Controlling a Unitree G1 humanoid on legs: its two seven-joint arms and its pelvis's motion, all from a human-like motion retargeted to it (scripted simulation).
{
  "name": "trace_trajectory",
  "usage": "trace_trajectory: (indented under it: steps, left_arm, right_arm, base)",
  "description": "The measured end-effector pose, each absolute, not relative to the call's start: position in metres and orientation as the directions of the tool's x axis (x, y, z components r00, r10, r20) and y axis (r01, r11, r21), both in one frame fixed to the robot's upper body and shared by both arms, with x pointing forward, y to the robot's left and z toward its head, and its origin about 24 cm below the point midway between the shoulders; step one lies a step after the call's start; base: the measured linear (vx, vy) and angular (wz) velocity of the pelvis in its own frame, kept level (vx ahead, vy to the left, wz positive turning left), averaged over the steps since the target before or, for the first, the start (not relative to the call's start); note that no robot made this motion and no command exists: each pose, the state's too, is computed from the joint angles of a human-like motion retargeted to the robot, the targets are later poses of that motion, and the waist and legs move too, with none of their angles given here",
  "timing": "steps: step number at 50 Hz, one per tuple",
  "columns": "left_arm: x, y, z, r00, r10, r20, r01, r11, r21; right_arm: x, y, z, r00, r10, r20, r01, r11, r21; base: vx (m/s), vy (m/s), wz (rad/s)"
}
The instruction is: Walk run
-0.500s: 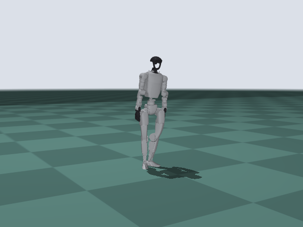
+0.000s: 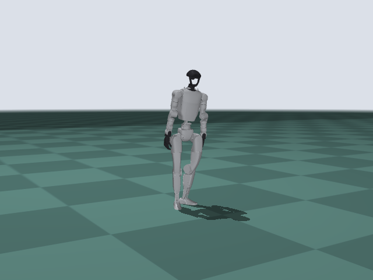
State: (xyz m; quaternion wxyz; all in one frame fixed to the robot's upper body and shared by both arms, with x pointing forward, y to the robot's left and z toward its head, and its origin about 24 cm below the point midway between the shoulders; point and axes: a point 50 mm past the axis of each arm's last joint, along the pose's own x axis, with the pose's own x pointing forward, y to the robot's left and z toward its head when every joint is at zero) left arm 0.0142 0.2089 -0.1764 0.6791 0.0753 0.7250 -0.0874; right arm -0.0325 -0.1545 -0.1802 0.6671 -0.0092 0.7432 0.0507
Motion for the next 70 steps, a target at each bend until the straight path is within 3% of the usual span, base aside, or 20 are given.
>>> trace_trajectory:
  steps: [5, 12, 25, 31, 44, 55, 62, 70]
  left_arm:
    - [0.019, 0.203, -0.178, -0.039, 0.006, -0.999, 0.224, 0.975, -0.003]
    - [0.017, 0.195, -0.179, -0.028, -0.048, -0.998, 0.168, 0.984, -0.052]
    - [0.019, 0.201, -0.179, 0.039, 0.053, -0.998, 0.146, 0.988, 0.058]
    - [0.008, 0.201, -0.179, 0.006, 0.126, -0.992, 0.125, 0.984, 0.126]
    - [-0.034, 0.187, -0.178, -0.154, 0.017, -0.988, 0.057, 0.998, 0.008]
    - [-0.024, 0.198, -0.177, -0.101, 0.062, -0.993, 0.015, 0.998, 0.060]
    - [-0.018, 0.194, -0.178, -0.095, 0.030, -0.995, 0.002, 1.000, 0.030]
    - [-0.016, 0.204, -0.178, -0.056, 0.059, -0.997, 0.082, 0.995, 0.055]
  right_arm:
    - [-0.040, -0.151, -0.179, -0.160, 0.088, -0.983, -0.011, 0.996, 0.091]
    - [-0.028, -0.159, -0.180, -0.124, 0.074, -0.990, -0.061, 0.995, 0.082]
    - [0.002, -0.159, -0.182, -0.025, 0.113, -0.993, -0.073, 0.991, 0.115]
    - [0.020, -0.160, -0.181, 0.020, 0.118, -0.993, -0.049, 0.992, 0.116]
    - [0.094, -0.165, -0.172, 0.233, 0.153, -0.960, -0.034, 0.988, 0.149]
    - [0.154, -0.145, -0.154, 0.393, 0.287, -0.874, -0.256, 0.947, 0.196]
    - [0.138, -0.136, -0.158, 0.323, 0.385, -0.864, -0.300, 0.908, 0.292]
    - [0.077, -0.148, -0.175, 0.111, 0.280, -0.954, -0.289, 0.927, 0.239]
  base:
    - [0.09, -0.12, 0.19]
    - [0.09, -0.15, 0.25]
    - [0.02, -0.16, 0.38]
    - [0.00, -0.12, 0.42]
    - [0.14, -0.04, 0.16]
    - [0.35, -0.07, -0.09]
    - [0.51, 0.03, -0.50]
    - [0.61, 0.12, -0.75]
